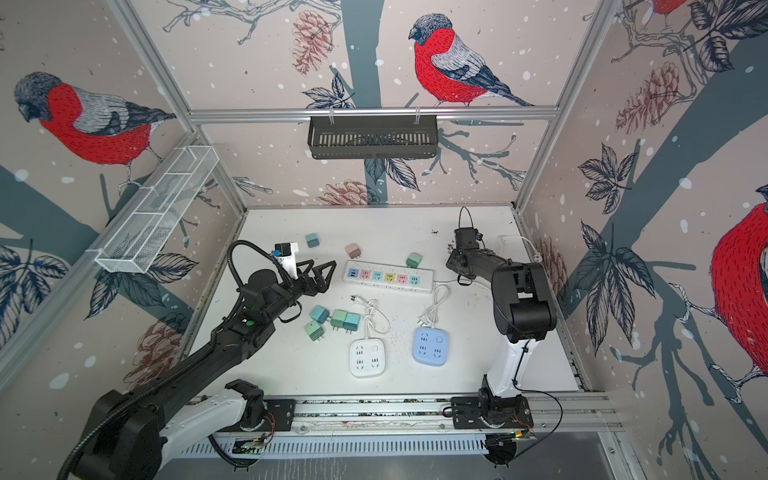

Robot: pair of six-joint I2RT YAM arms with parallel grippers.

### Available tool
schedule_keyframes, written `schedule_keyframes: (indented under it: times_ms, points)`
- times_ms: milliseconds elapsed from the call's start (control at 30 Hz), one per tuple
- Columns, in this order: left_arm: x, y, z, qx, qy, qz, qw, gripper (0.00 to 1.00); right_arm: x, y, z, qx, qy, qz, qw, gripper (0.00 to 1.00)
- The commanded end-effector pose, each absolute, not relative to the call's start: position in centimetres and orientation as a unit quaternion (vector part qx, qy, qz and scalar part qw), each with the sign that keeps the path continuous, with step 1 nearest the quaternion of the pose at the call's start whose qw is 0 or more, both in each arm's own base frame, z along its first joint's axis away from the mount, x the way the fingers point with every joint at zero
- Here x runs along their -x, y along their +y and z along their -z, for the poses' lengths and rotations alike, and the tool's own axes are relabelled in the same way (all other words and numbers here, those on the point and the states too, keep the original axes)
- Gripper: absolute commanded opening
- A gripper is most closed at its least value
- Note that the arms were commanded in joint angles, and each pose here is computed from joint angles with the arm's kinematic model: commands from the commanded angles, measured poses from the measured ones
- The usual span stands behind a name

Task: Insert the plug
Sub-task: 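Close the right gripper on the teal adapter and lift it, then carry the teal adapter toward the left gripper with the right gripper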

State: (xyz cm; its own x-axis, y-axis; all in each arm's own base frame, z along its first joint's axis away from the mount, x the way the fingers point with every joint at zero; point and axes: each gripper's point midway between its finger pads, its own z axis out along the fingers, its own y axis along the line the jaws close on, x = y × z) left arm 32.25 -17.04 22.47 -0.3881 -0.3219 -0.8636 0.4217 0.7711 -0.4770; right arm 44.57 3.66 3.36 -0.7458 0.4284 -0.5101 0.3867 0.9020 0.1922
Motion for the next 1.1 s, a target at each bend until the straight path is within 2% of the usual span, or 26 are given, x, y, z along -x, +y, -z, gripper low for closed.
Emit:
schedule_keyframes:
  times_ms: [0, 133, 367, 433, 567, 633, 800, 1067]
  points:
    - [-32.3, -17.3, -23.8, -0.038, 0.747, 0.347, 0.565, 0.97, -44.4, 3.6, -3.9, -0.218, 0.932, -0.035, 0.287, 0.50]
    - [-32.2, -17.3, -24.0, -0.039, 0.746, 0.349, 0.567, 0.97, -44.4, 3.5, -3.8, -0.215, 0.933, -0.030, 0.287, 0.50]
    - [-32.3, -17.3, -24.0, -0.039, 0.746, 0.348, 0.566, 0.96, -44.7, 3.6, -3.2, -0.210, 0.937, -0.024, 0.277, 0.42]
    - [-32.3, -17.3, -23.9, -0.039, 0.747, 0.348, 0.565, 0.96, -44.7, 3.6, -3.2, -0.210, 0.938, -0.023, 0.276, 0.38]
    - [-32.8, -17.1, -23.6, -0.024, 0.757, 0.340, 0.557, 0.96, -44.6, 3.9, -3.8, -0.206, 0.937, -0.020, 0.282, 0.22]
    - [-33.5, -16.8, -23.3, -0.003, 0.773, 0.328, 0.543, 0.97, -44.4, 4.3, -4.6, -0.200, 0.935, -0.019, 0.291, 0.17]
    - [-34.7, -16.1, -22.3, 0.029, 0.802, 0.296, 0.518, 0.97, -43.3, 6.3, -8.2, -0.172, 0.924, -0.026, 0.339, 0.12]
    - [-32.3, -16.6, -24.7, -0.013, 0.747, 0.346, 0.567, 0.96, -37.8, 13.6, -16.3, -0.049, 0.870, -0.099, 0.481, 0.05]
